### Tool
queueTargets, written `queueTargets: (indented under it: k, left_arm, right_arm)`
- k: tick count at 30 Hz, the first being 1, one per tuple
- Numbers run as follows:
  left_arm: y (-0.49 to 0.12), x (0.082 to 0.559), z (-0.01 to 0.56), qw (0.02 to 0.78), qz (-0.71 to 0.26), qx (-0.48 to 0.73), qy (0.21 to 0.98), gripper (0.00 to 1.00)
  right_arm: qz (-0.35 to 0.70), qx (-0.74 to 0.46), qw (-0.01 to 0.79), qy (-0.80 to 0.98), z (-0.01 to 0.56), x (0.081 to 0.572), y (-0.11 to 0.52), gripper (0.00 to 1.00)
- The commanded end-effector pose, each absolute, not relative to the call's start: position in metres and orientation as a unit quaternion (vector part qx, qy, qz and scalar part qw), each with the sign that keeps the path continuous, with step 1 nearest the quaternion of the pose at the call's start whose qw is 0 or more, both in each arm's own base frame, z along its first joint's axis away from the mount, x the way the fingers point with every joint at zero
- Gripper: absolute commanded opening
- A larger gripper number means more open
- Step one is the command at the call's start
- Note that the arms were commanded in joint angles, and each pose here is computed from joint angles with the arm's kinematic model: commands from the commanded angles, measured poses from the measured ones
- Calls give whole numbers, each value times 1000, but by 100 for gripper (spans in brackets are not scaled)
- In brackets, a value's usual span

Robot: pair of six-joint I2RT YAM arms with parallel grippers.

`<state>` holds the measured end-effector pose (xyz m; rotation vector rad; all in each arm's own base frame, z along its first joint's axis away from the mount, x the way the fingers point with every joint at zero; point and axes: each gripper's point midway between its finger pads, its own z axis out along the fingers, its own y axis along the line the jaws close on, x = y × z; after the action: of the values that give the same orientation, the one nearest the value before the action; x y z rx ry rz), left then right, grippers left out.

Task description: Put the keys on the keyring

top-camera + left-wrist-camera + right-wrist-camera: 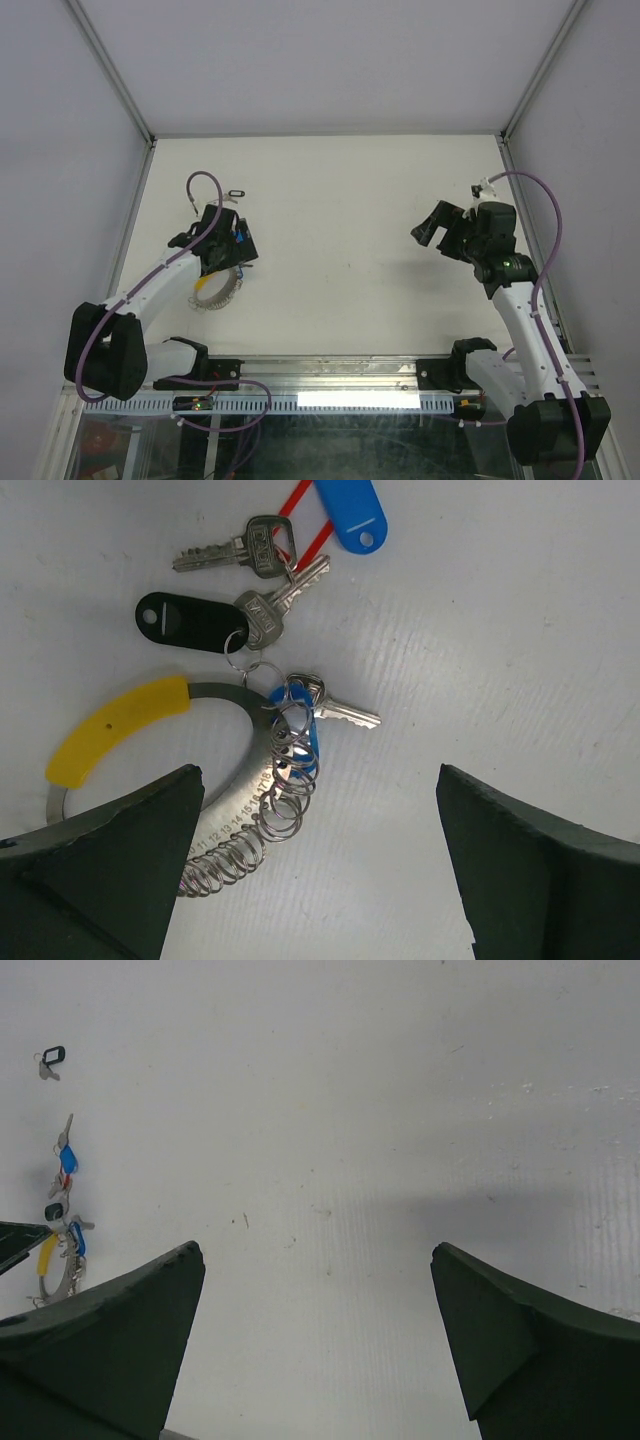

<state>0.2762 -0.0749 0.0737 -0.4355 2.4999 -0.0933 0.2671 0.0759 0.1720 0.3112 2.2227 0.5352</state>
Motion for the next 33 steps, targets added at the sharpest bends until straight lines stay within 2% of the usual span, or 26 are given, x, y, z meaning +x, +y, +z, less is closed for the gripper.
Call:
queueTargets:
  k: [1, 7, 20, 33]
  left_arm:
    - [-80, 271, 68, 293, -46, -175, 939, 99]
    - [-69, 255, 48, 277, -24, -204, 939, 99]
    - [-78, 258, 36, 275, -37, -175, 945, 99]
    - [-122, 243, 28, 267, -68, -129, 953, 99]
  right_arm:
    - [252, 109, 429, 861, 194, 276, 87, 99]
    - [267, 101, 425, 859, 194, 277, 93, 99]
    - [283, 96, 421, 856, 191, 271, 98, 99]
    - [285, 90, 421, 857, 194, 265, 99, 99]
